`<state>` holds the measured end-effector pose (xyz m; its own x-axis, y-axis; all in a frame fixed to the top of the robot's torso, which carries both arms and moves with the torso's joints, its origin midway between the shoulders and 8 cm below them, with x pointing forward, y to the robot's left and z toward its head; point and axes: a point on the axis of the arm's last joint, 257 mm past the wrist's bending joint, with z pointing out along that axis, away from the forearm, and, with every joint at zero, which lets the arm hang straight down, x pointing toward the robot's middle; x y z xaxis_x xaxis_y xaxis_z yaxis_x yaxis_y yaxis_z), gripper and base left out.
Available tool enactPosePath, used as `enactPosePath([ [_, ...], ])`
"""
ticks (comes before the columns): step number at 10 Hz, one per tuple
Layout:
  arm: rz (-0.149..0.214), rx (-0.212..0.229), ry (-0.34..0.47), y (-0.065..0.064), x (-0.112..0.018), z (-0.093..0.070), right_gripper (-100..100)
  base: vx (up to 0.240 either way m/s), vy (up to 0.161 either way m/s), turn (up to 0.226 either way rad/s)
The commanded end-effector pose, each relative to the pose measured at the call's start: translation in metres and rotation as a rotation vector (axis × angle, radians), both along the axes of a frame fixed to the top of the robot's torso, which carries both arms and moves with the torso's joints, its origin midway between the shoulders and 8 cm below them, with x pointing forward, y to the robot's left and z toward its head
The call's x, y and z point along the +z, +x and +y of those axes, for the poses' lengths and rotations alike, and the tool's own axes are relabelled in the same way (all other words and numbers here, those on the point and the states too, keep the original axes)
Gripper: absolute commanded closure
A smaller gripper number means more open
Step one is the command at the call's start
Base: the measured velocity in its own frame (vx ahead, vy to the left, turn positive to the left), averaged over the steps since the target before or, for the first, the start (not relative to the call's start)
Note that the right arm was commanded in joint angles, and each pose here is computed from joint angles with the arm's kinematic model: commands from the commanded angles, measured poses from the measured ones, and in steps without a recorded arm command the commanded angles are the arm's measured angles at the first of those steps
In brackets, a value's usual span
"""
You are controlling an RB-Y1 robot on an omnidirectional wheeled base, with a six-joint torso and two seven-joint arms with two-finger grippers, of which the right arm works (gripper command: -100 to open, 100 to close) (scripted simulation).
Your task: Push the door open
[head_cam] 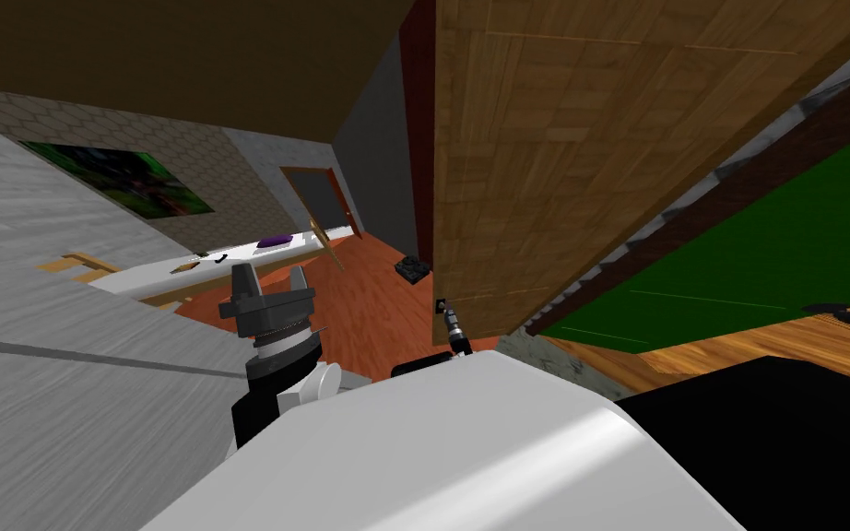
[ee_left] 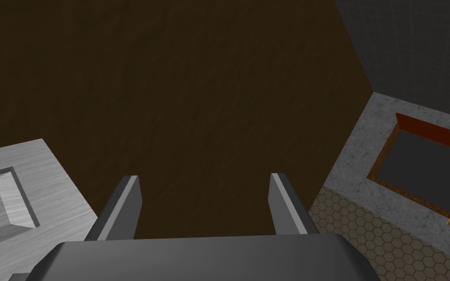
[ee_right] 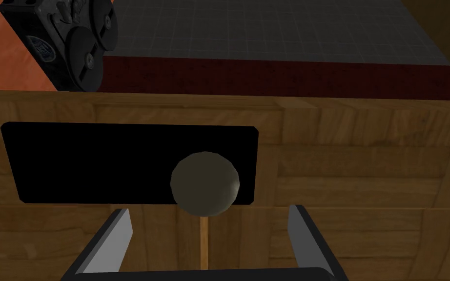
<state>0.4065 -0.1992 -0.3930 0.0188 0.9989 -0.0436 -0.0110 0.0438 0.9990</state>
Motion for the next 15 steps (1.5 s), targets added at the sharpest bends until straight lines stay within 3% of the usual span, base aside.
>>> enactPosePath([
  [1,-0.004,-0.007,0.026,0.002,0.001,0.010,-100,0.206,0.025,0.018],
  [2,-0.002,-0.005,0.016,0.000,0.001,0.006,-100,0.079,0.008,-0.015],
  [3,-0.002,-0.005,0.016,0.000,0.001,0.006,100,-0.018,0.002,0.013],
  [8,-0.002,-0.005,0.016,0.000,0.001,0.006,100,-0.013,-0.001,0.003],
  [9,0.006,-0.019,-0.009,-0.001,-0.002,-0.012,100,0.118,0.012,-0.092],
  [13,0.007,-0.055,-0.028,-0.001,-0.001,-0.035,100,0.195,0.010,-0.104],
  [14,0.017,-0.014,-0.029,0.001,-0.007,-0.020,-100,0.059,-0.031,-0.247],
  [15,0.017,-0.002,-0.032,0.004,-0.007,-0.016,-100,-0.075,-0.069,-0.180],
])
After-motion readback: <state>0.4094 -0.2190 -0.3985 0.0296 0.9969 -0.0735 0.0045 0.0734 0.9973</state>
